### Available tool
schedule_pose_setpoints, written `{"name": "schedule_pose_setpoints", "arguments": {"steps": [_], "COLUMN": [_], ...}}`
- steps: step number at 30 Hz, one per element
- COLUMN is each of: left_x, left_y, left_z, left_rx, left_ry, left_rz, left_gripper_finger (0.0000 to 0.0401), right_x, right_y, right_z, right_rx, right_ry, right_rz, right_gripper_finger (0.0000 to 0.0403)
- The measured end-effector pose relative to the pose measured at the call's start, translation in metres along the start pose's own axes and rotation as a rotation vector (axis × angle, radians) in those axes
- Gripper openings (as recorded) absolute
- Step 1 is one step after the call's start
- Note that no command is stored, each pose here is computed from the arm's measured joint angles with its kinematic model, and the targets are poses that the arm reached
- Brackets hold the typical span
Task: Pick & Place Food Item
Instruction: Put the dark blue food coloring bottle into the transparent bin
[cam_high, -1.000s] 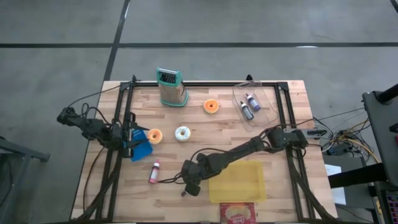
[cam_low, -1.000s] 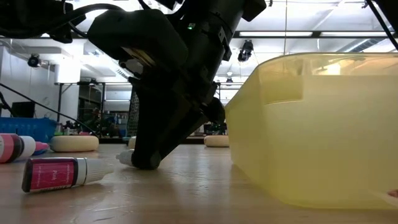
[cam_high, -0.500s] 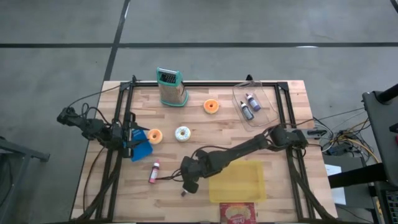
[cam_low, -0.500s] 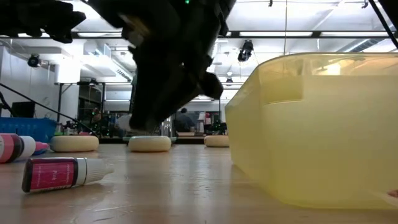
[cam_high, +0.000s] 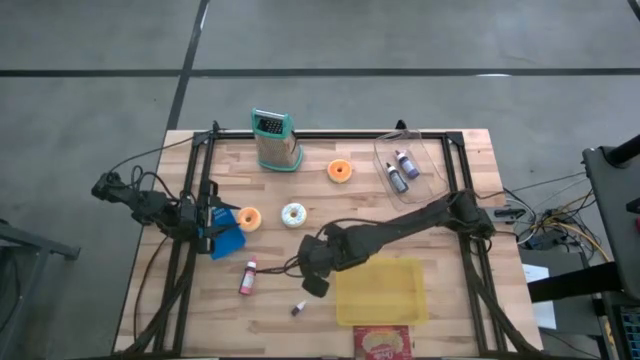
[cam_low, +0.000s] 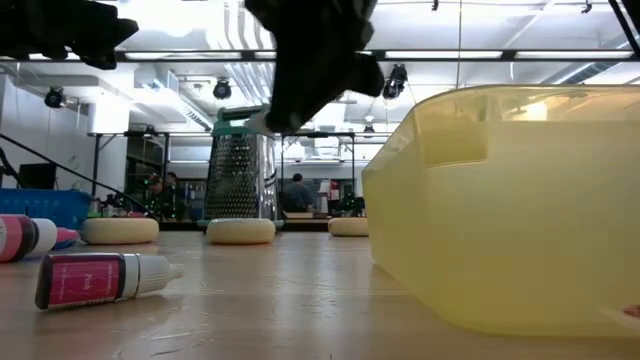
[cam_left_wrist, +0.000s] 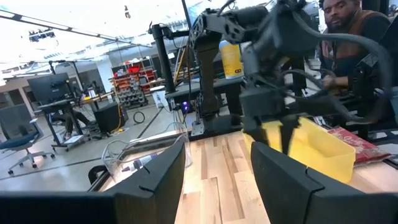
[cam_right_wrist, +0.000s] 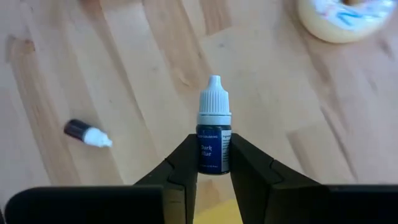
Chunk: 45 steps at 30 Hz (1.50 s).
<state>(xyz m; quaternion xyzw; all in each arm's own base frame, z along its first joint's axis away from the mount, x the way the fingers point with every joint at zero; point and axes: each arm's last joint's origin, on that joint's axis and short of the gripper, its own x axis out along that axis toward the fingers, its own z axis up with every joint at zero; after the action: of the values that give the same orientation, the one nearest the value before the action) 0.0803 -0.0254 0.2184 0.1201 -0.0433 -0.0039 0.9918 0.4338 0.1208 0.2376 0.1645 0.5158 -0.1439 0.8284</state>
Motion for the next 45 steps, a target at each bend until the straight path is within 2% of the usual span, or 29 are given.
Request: {"name": "schedule_pose_setpoints", "arguments": {"steps": [5, 12, 24, 32, 38, 45], "left_x": [0.0, 0.0, 0.001, 0.001, 0.001, 0.001], "left_y": [0.0, 0.0, 0.0, 0.0, 0.0, 0.0], "left_z": [0.0, 0.0, -0.001, -0.001, -0.001, -0.001], "left_rx": [0.0, 0.001, 0.003, 0.003, 0.004, 0.004], "left_ry": [-0.001, 0.002, 0.009, 0.008, 0.009, 0.009], "left_rz": [0.001, 0.001, 0.001, 0.002, 0.002, 0.002], "left_gripper_finger": [0.0188, 0.0188, 0.0188, 0.0188, 0.0188, 0.0188], "right_x": [-0.019, -0.053, -0.142, -0.189, -0.206, -0.199], "right_y": [-0.023, -0.056, -0.122, -0.165, -0.196, -0.229], "right_z": [0.006, 0.018, 0.026, 0.019, 0.013, 0.005], "right_rx": [0.028, 0.096, 0.307, 0.468, 0.61, 0.778], "right_ry": [0.019, 0.006, -0.091, -0.199, -0.207, -0.09], "right_rz": [-0.098, -0.144, -0.162, -0.264, -0.336, -0.487], "right_gripper_finger": [0.007, 0.007, 0.0071, 0.0072, 0.0072, 0.0072]}}
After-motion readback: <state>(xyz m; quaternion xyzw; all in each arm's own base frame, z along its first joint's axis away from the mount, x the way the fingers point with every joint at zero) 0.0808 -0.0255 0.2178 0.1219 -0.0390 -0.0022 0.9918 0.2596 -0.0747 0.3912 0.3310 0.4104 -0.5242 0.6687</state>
